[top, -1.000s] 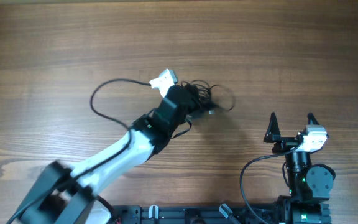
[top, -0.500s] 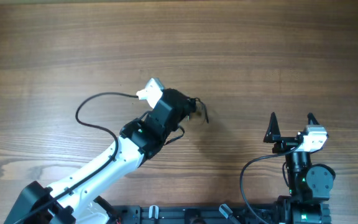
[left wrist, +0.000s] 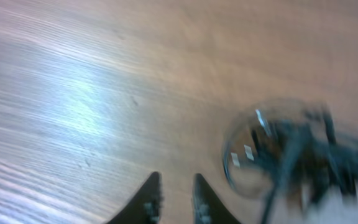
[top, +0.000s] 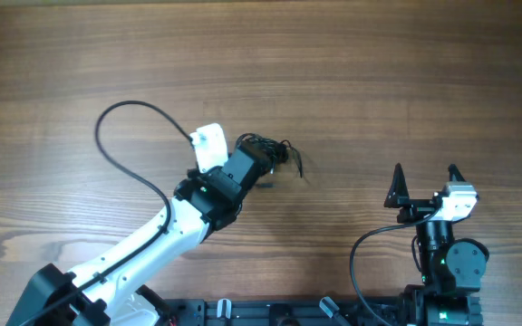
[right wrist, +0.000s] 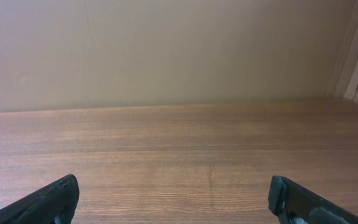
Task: Untangle cables
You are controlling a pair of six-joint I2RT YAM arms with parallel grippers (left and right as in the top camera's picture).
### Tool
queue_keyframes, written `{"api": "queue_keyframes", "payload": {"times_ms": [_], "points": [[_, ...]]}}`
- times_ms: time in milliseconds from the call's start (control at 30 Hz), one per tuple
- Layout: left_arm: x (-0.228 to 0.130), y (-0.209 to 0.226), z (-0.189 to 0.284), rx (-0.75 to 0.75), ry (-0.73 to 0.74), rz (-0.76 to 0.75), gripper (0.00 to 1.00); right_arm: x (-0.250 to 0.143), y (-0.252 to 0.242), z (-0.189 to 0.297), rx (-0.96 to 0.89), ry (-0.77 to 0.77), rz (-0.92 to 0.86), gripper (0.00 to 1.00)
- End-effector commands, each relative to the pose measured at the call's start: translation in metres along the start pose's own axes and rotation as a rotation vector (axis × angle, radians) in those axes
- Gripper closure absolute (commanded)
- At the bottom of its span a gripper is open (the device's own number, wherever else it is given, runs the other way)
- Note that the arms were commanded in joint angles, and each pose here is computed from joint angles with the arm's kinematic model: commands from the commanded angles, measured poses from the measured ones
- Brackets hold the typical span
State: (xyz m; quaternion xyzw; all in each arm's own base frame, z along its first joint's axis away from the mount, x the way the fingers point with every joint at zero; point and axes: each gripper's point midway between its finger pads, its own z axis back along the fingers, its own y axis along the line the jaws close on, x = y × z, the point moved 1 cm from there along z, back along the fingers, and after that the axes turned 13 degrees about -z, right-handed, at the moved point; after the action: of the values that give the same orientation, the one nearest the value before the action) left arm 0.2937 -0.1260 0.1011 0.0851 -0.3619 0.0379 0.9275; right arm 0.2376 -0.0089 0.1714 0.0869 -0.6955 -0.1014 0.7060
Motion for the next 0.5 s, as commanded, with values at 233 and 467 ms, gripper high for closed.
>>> {"api": "queue_keyframes", "payload": {"times_ms": [233, 467], "points": [[0.017, -0.013, -0.014, -0.185, 0.08, 0.413, 0.34, -0.001, 0.002, 0.0, 0.011, 0.002, 0.012, 0.01], [-0.005, -0.049, 0.002, -0.419, 0.226, 0.224, 0.01, -0.001, 0.002, 0.0, 0.011, 0.002, 0.012, 0.0]]}}
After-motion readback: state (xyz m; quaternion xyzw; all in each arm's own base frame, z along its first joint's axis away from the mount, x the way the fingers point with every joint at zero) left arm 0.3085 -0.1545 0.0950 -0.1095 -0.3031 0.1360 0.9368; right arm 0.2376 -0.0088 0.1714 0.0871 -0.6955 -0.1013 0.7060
